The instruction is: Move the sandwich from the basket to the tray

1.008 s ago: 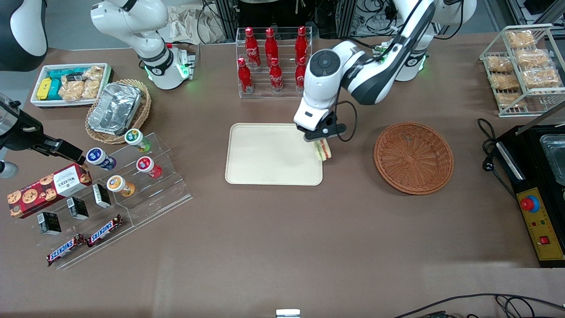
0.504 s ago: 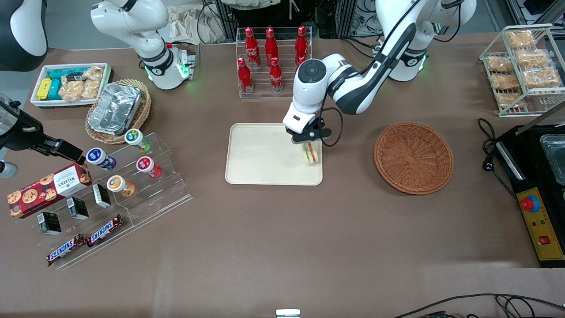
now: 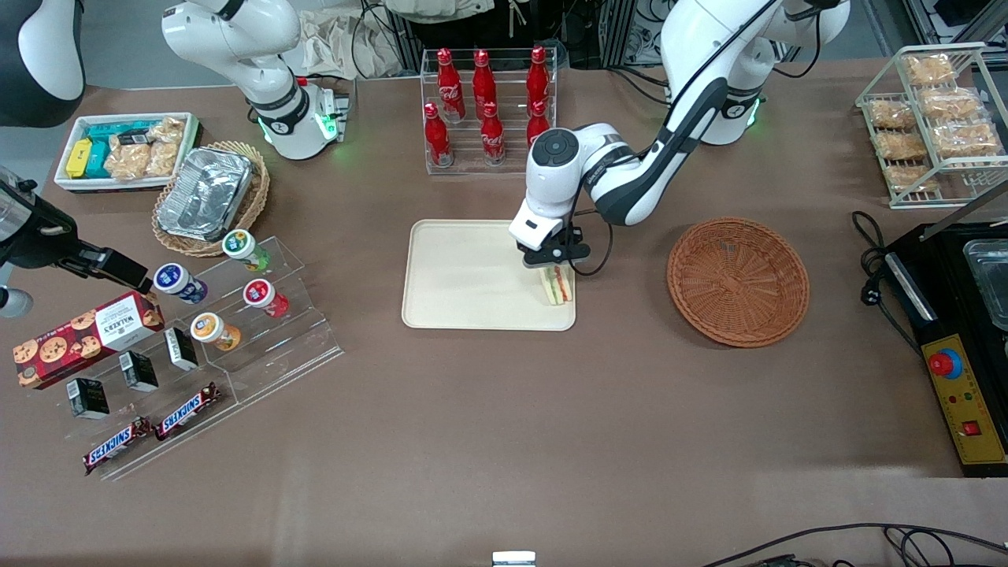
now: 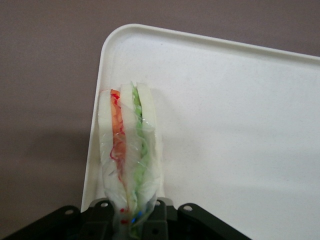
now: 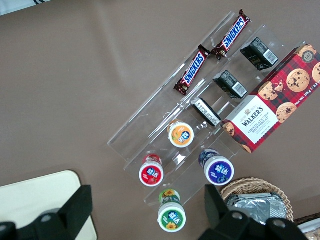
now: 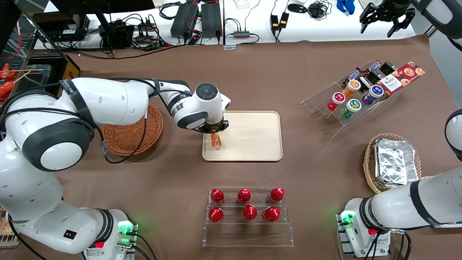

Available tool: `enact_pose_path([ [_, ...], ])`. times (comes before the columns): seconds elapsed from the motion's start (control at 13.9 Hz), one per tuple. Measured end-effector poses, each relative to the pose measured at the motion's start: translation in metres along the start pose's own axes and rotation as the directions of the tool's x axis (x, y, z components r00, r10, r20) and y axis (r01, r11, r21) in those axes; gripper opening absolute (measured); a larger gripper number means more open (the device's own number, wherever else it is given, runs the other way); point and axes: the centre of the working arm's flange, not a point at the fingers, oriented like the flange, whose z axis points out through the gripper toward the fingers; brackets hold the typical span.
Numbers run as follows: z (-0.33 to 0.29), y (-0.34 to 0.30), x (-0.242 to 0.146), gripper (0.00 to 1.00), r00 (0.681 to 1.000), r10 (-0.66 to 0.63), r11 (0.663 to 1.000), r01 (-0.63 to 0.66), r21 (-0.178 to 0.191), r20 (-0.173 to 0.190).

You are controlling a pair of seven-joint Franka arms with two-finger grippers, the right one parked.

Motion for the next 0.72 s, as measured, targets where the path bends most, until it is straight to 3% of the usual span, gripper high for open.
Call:
enact_pose_path([
  [0.14, 0.001, -0.001, 0.0, 0.17, 1.0, 0.011, 1.0, -0.01, 0.005, -0.007],
  [0.22, 0.002, -0.002, 0.0, 0.22, 1.0, 0.018, 1.0, -0.018, 0.009, -0.011],
  [0.5, 0.001, -0.005, 0.001, 0.61, 0.999, 0.026, 0.999, -0.026, 0.023, -0.02],
  [0.72, -0.019, -0.013, 0.016, 0.92, 0.999, 0.019, 0.995, -0.015, 0.103, -0.033],
])
